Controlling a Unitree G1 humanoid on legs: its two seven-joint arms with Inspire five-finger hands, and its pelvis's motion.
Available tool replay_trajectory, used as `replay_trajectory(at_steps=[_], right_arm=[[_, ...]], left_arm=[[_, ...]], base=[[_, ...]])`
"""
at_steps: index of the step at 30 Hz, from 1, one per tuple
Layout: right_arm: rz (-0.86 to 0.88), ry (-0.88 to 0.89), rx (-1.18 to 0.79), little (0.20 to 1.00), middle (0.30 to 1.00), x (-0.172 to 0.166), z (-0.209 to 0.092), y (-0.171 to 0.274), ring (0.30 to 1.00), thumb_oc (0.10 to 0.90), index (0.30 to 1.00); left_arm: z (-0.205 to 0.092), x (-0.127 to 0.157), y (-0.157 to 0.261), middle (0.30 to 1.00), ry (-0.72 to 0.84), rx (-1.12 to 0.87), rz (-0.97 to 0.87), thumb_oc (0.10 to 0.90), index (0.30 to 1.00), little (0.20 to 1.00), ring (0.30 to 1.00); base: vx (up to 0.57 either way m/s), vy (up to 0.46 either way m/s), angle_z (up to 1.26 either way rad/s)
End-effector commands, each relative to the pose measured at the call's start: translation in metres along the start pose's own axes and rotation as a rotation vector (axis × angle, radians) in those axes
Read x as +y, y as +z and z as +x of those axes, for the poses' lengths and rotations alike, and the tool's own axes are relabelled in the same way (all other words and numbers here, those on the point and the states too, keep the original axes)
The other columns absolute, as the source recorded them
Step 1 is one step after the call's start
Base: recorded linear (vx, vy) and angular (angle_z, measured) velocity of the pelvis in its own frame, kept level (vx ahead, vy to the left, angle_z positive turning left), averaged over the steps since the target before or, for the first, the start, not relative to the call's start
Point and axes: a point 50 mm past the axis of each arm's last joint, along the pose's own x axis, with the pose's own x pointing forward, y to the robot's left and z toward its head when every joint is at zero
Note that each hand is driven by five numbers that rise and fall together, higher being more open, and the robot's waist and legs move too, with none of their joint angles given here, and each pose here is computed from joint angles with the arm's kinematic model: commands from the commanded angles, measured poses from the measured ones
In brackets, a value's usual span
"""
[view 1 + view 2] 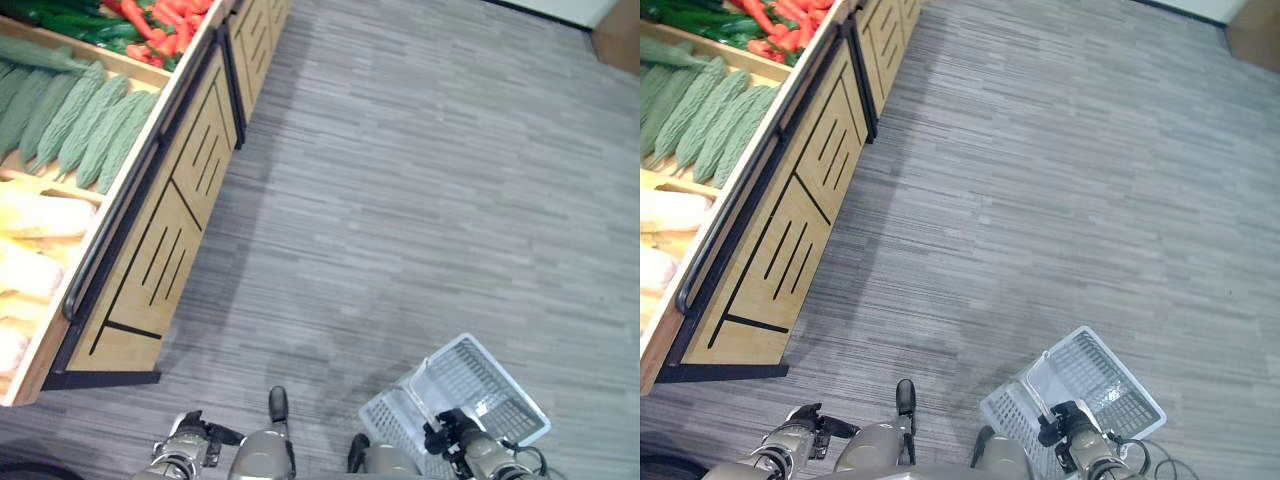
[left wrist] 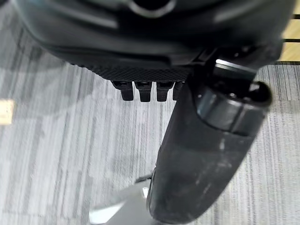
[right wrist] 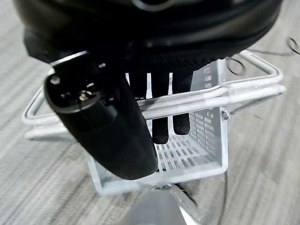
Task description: Get the vegetables into the basket
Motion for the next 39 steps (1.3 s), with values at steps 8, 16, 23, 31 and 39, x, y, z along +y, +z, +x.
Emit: replay_trajectory(at_steps=[8, 16, 23, 31, 39], right_arm=[[-0.002, -0.028, 0.024, 0.3, 0.3, -0.009, 0.0, -0.007, 0.3, 0.4, 0.3], [-0.001, -0.035, 0.079, 0.3, 0.3, -0.012, -0.003, -0.028, 0.3, 0.4, 0.3], [0.006, -0.078, 0.073, 0.3, 0.3, -0.028, -0.003, -0.028, 0.3, 0.4, 0.3], [0.008, -0.104, 0.08, 0.3, 0.3, -0.04, -0.004, -0.032, 0.3, 0.4, 0.3], [0.019, -0.14, 0.121, 0.3, 0.3, -0.047, -0.006, -0.045, 0.3, 0.4, 0.3]], left_arm=[[0.0, 0.001, -0.009, 1.0, 0.013, 0.037, -0.012, 0.9, 1.0, 1.0, 1.0], [-0.002, -0.012, -0.009, 1.0, -0.028, 0.032, 0.011, 0.9, 1.0, 1.0, 1.0], [-0.004, -0.025, 0.001, 1.0, -0.055, 0.003, 0.008, 0.9, 1.0, 1.0, 1.0], [-0.006, -0.031, 0.011, 1.0, -0.075, -0.028, -0.006, 0.9, 1.0, 1.0, 1.0], [-0.007, -0.038, 0.012, 1.0, -0.097, -0.053, 0.06, 0.9, 1.0, 1.0, 1.0]], base=[[0.22, -0.033, 0.61], [0.22, -0.118, 0.75], [0.2, -0.185, 0.4], [0.09, -0.108, 0.37], [0.1, 0.093, 0.51]])
